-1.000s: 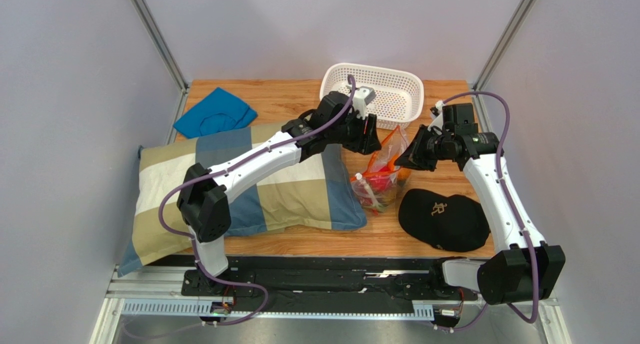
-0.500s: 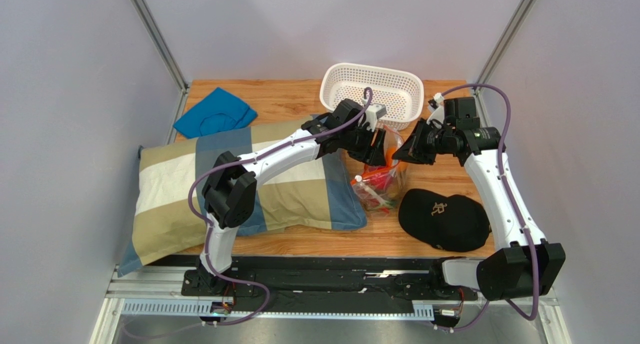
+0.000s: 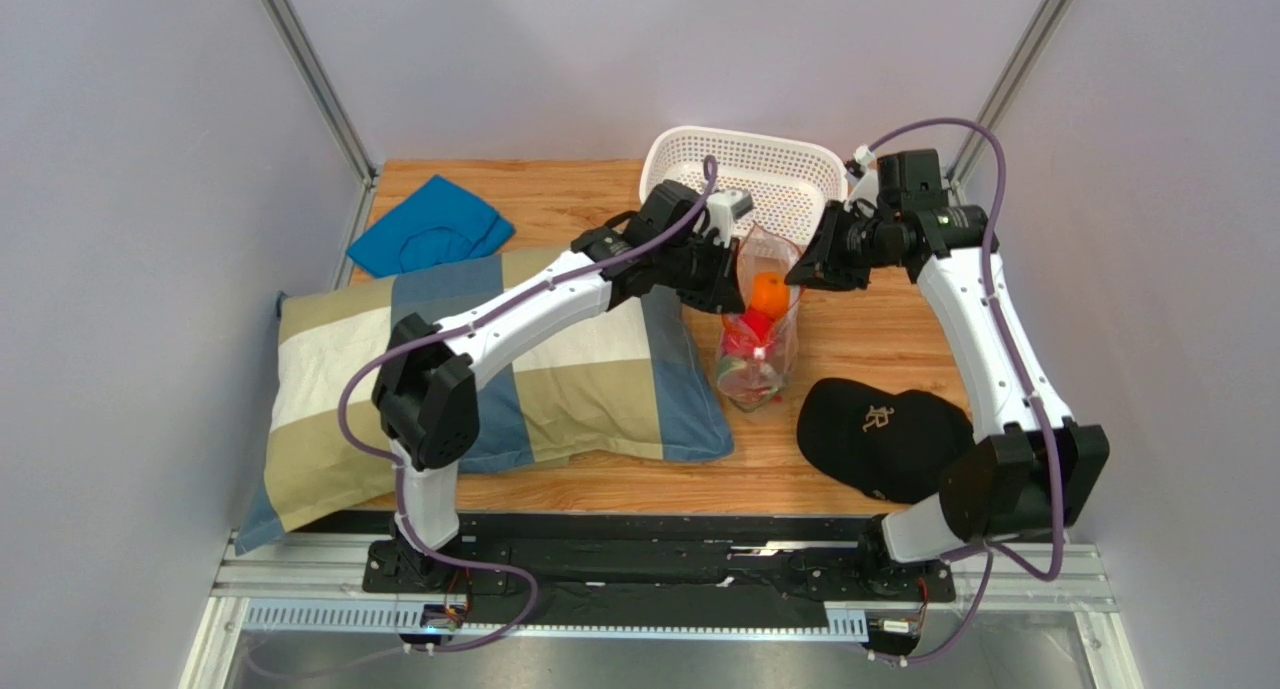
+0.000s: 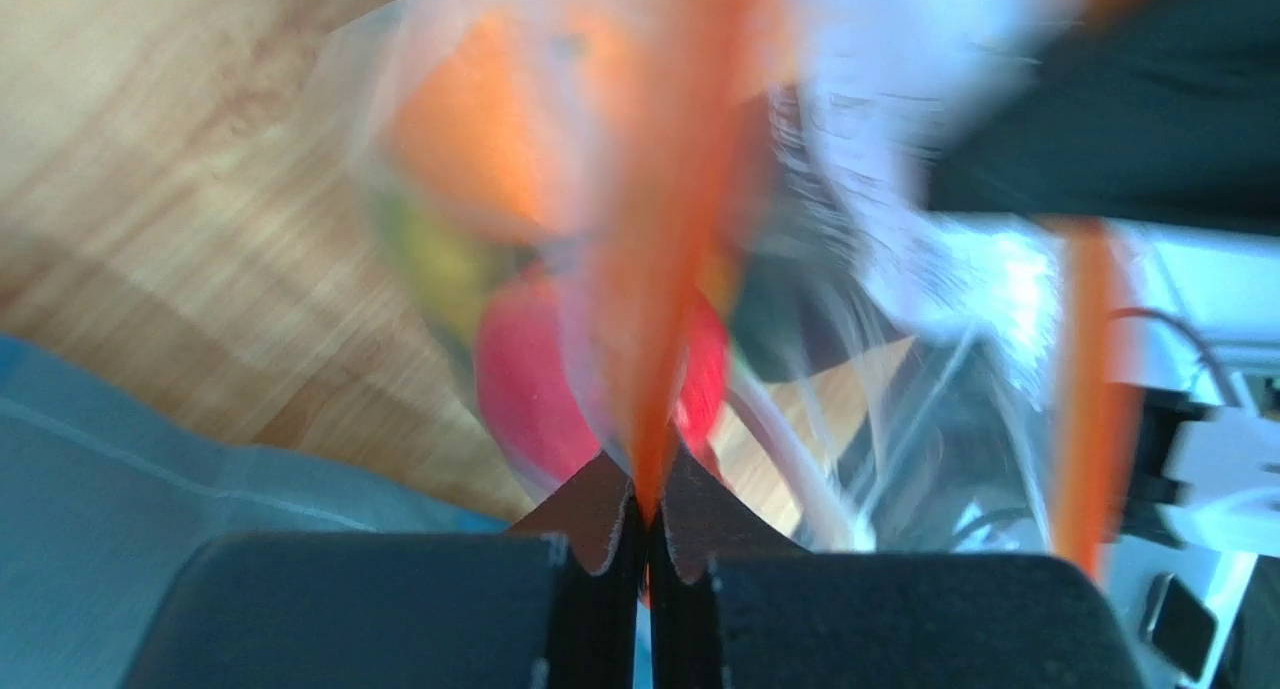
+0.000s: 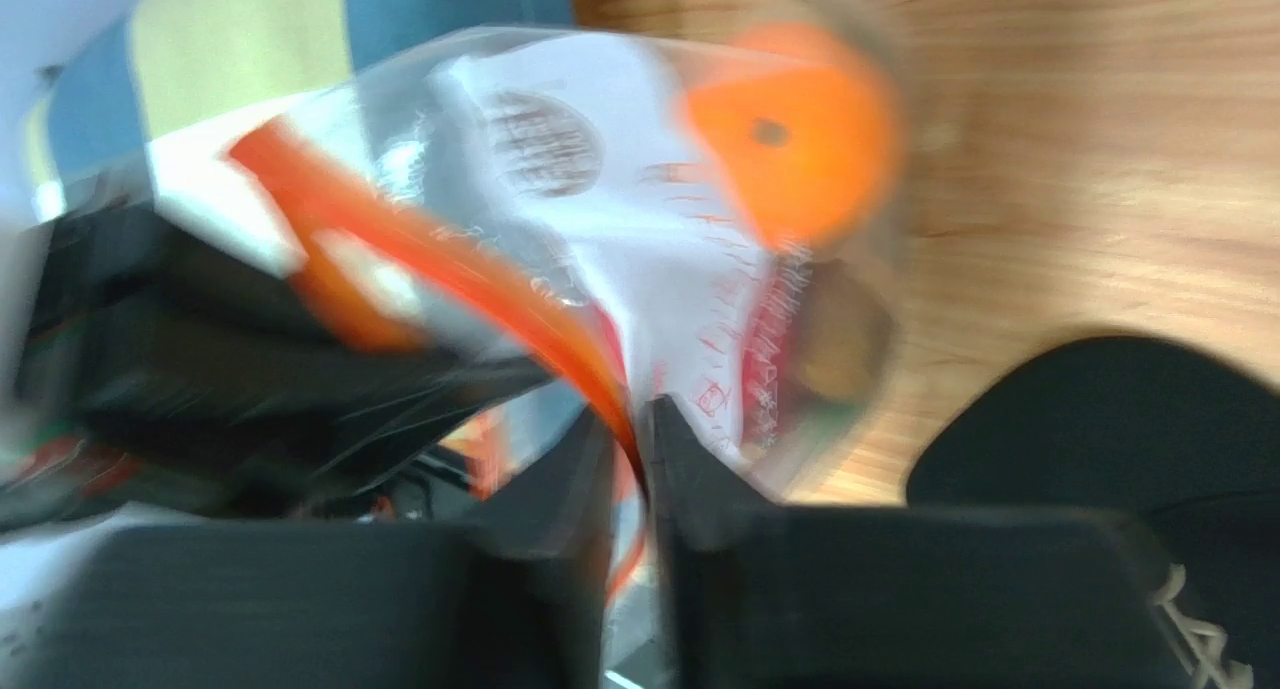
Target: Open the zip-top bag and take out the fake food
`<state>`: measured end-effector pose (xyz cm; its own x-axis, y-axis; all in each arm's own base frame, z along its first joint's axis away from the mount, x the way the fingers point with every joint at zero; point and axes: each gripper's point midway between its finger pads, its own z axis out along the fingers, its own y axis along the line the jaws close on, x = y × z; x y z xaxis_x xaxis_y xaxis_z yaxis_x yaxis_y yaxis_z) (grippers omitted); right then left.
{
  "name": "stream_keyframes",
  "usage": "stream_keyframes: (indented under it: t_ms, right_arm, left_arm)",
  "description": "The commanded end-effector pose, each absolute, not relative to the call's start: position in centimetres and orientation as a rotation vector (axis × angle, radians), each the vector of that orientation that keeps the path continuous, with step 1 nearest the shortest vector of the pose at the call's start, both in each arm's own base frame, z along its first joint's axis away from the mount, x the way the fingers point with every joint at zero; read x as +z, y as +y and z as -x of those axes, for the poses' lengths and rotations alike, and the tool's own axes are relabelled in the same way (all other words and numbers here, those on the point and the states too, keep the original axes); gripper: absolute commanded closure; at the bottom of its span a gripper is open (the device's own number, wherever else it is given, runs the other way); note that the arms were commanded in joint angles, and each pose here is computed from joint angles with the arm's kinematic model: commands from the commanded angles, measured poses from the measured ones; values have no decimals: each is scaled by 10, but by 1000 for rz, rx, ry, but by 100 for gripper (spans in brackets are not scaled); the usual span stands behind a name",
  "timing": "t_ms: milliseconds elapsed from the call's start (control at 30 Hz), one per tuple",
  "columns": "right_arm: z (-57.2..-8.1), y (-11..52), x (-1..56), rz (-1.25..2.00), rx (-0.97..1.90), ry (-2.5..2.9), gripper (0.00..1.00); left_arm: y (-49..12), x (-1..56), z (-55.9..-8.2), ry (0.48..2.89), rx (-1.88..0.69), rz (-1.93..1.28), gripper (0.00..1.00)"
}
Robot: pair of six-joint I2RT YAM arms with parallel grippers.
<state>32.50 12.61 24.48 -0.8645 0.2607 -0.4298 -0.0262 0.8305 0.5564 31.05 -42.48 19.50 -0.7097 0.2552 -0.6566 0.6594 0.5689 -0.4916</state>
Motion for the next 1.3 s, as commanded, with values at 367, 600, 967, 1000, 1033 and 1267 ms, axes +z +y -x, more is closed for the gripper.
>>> stream_keyframes:
  t_ms: [367, 600, 967, 1000, 1033, 1267]
  right_arm:
    - [-296, 122, 305, -195, 508, 2558, 41]
    - [-287, 149, 275, -142, 551, 2586, 83]
    - [-320, 168, 199, -61, 566, 2689, 51]
    - [-321, 168, 196, -56, 570, 2691, 46]
    - [-317, 168, 188, -55, 565, 2707, 37]
    - [-316, 179, 147, -90, 615, 2735, 27]
  left_arm:
    - [-429, 234, -311, 2292, -1205, -460, 100]
    - [-437, 230, -315, 2295, -1230, -455, 100]
    - [-436, 220, -313, 2312, -1228, -463, 100]
    - [-436, 219, -313, 2316, -1224, -465, 100]
    - [-435, 218, -312, 2318, -1218, -468, 100]
    - [-430, 197, -312, 2358, -1168, -478, 100]
